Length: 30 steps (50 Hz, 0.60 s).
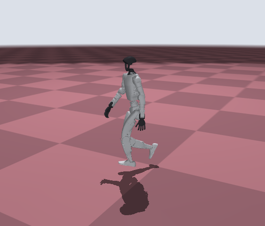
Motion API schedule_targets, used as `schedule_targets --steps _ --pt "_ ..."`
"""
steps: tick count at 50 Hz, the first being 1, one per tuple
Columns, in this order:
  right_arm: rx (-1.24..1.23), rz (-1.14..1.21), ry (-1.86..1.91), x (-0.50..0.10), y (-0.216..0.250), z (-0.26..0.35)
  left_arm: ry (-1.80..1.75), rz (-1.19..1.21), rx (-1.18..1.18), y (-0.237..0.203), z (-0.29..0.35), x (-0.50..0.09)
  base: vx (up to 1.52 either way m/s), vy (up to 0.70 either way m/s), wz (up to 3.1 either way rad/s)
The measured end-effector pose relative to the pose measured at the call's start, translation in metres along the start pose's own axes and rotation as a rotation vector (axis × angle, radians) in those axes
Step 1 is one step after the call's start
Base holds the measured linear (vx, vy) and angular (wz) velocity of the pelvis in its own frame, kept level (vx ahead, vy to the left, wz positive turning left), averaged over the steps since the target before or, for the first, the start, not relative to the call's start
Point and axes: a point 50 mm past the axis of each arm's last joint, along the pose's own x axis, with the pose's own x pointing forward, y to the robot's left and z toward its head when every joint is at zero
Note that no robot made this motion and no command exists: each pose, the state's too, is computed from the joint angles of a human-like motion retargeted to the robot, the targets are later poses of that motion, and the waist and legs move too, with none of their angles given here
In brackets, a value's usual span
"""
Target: Walk
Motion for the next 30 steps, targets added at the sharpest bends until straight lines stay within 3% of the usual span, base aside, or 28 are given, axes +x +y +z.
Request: schedule_targets --steps 8,18,23,30 --pt "0.119 -0.184 -0.036 -0.008 -0.029 -0.004 -0.239 0.189 0.129 0.040 0.081 -0.006 0.73 -0.04 0.07" --pt "0.332 -0.289 0.326 -0.045 -0.015 -0.109 -0.686 0.410 0.084 0.085 0.197 -0.054 0.79 -0.13 -0.04" --pt "0.371 -0.234 0.542 -0.074 0.014 -0.157 -0.609 0.331 0.042 0.071 0.173 -0.040 0.76 -0.11 0.07" --pt "0.306 -0.177 0.593 -0.083 0.018 -0.169 -0.297 0.099 0.182 0.022 0.101 -0.004 0.72 -0.06 -0.18"
